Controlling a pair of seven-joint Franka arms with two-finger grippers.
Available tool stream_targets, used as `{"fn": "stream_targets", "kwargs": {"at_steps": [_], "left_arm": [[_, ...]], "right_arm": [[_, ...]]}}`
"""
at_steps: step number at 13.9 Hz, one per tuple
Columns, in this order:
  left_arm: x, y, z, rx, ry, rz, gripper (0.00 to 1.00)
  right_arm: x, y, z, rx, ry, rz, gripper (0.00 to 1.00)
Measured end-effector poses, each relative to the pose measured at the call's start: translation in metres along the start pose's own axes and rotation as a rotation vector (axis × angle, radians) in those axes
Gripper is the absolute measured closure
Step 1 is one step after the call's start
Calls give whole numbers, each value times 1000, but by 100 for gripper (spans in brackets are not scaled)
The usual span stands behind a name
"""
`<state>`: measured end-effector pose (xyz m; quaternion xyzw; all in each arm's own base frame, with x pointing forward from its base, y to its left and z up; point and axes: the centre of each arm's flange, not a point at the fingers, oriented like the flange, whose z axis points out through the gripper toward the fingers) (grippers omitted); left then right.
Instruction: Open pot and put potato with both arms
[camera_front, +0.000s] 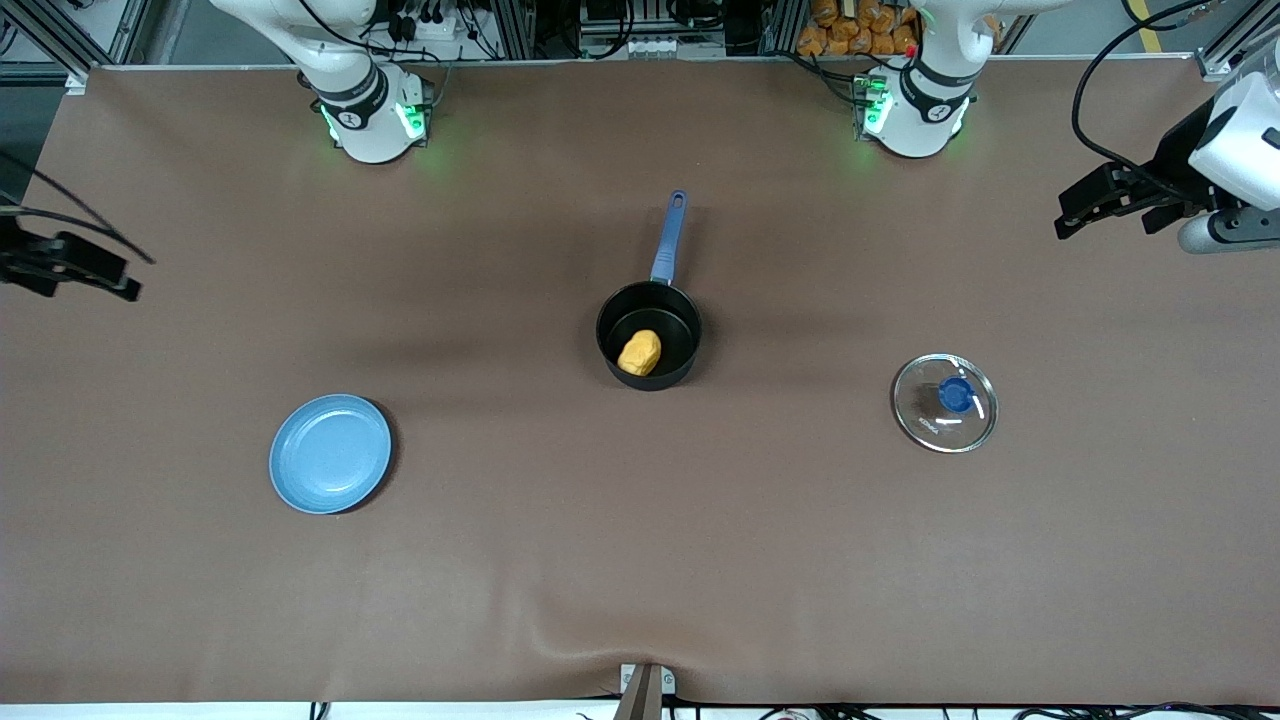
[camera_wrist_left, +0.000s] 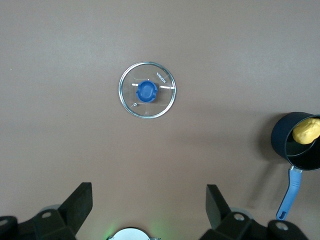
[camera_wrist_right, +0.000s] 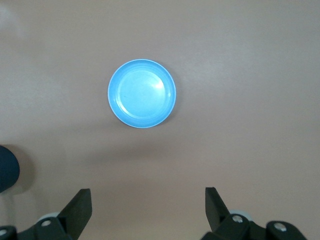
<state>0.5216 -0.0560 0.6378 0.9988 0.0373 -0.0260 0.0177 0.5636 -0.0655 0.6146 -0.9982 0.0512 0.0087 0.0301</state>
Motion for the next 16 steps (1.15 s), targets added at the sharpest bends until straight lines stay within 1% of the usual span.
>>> {"fn": "stream_targets", "kwargs": {"at_steps": [2, 5, 13, 16], "left_arm": [[0, -1, 0, 7, 1, -1, 0], [-2, -4, -3, 48, 12, -1, 0], [-3, -4, -7, 51, 20, 1, 0], [-3, -5, -12, 49, 32, 29, 0]], "right_arm": [[0, 4, 1, 2, -3, 3, 0], [0, 0, 2, 3, -4, -4, 0], [0, -6, 0, -4, 5, -12, 0], [0, -7, 0, -4, 6, -14, 0]]}}
